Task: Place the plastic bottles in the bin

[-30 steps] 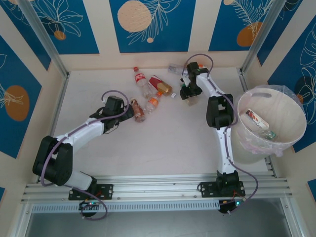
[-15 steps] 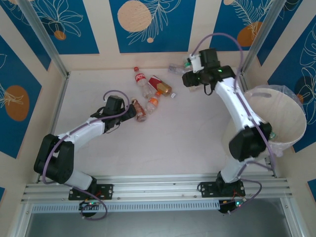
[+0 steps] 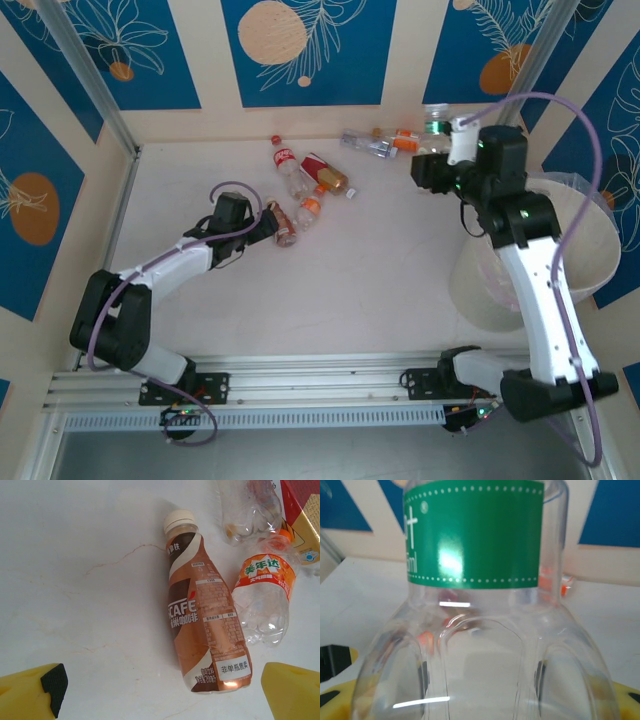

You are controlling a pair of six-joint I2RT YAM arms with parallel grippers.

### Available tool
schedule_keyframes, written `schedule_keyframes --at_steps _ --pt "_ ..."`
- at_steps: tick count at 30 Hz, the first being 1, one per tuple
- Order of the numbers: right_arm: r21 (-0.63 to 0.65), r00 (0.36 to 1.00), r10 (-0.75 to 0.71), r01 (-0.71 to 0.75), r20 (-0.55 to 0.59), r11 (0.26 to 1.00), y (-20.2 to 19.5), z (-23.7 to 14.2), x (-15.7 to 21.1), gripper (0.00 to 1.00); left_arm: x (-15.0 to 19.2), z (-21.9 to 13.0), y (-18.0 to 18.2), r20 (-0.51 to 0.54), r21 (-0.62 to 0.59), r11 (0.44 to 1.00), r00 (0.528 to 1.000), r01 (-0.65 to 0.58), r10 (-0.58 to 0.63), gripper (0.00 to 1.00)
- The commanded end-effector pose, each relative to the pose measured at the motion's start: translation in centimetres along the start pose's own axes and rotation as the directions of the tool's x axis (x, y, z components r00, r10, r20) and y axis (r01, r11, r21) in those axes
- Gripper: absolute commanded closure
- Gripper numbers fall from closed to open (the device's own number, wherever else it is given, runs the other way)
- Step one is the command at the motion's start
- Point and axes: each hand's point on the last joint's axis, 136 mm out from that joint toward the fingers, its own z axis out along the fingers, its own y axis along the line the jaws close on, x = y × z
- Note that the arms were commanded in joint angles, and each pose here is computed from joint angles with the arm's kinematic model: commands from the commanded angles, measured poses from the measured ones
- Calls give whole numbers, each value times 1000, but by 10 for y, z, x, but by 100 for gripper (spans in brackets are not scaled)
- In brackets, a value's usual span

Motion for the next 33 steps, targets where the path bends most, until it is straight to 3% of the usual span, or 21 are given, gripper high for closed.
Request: schedule_keyframes --at_steps 1,7,12,15,19,24,29,33 --pt "130 996 68 -74 52 989 -28 -30 1 58 2 6 4 -19 2 1000 999 28 -28 0" --pt "235 975 214 -221 55 947 -69 -59 26 58 4 12 1 -38 11 999 999 38 -37 0" --pt "369 939 327 -344 110 863 -108 -76 35 57 5 13 0 -48 17 999 998 43 -42 0" --pt "495 911 375 -410 173 766 -134 -91 45 54 5 13 0 -45 14 999 998 40 -39 0" --pt "701 901 324 -429 288 570 -171 -131 70 55 2 12 -2 -46 17 999 998 35 -34 0" --pt "737 873 343 -479 346 476 -178 -144 108 58 -1 16 -7 -63 18 1000 998 11 -10 0" --pt "803 789 363 -576 496 155 -198 -183 140 57 -6 14 -12 -72 24 1000 997 2 0 0" --pt "793 778 367 -591 510 150 -200 -179 142 54 -6 14 -13 -73 25 1000 997 8 -7 0"
